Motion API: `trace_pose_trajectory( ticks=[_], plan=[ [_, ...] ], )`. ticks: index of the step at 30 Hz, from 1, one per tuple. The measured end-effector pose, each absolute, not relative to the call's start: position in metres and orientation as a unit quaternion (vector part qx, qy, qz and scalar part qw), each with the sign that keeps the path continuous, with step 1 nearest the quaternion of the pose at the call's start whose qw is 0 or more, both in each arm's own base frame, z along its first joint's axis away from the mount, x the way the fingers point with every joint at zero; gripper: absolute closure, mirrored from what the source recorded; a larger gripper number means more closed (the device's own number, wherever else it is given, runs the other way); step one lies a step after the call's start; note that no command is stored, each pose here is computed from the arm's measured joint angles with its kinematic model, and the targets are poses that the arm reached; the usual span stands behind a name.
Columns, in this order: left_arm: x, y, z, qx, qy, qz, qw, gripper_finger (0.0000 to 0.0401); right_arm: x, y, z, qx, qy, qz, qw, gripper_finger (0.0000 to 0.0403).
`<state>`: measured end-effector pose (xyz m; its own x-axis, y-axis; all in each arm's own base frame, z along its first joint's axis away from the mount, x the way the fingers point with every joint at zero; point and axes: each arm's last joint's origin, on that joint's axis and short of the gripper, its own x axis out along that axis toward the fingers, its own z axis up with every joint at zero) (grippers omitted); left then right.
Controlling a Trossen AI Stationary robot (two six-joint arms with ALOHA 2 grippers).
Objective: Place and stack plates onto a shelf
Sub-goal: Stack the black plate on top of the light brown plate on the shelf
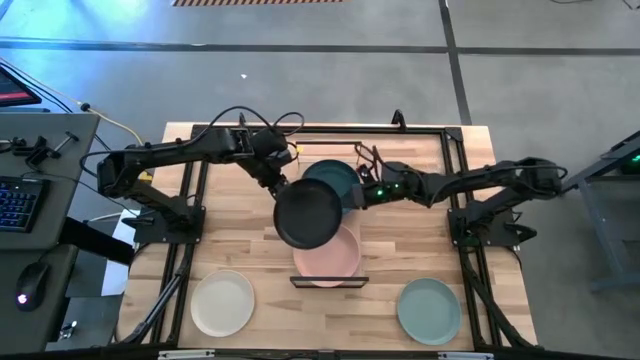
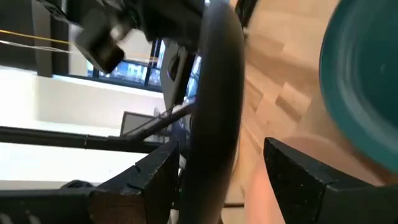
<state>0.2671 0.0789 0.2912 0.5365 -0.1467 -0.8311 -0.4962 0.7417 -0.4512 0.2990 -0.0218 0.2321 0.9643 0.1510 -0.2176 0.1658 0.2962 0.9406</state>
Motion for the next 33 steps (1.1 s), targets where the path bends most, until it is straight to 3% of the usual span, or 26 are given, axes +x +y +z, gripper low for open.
trace_pose_trajectory(
  ticks=[7, 18, 25, 33],
  plan=[
    [0.268, 0.08, 0.291, -0.337, 0.466, 0.118, 0.81, 0.04, 0.304, -0.016, 0.228, 0.601, 0.13, -0.007, 0.788, 0.0209],
    [0.268, 0.08, 0.293, -0.324, 0.462, 0.11, 0.819, 0.0377, 0.302, -0.017, 0.22, 0.608, 0.151, -0.031, 0.778, 0.0387],
    [0.258, 0.087, 0.303, -0.329, 0.441, 0.098, 0.829, 0.0344, 0.299, -0.03, 0.224, 0.6, 0.151, -0.027, 0.785, 0.0385],
    [0.215, 0.093, 0.338, -0.32, 0.376, 0.139, 0.858, 0.0306, 0.28, -0.051, 0.237, 0.577, 0.16, -0.038, 0.8, 0.0399]
  ],
)
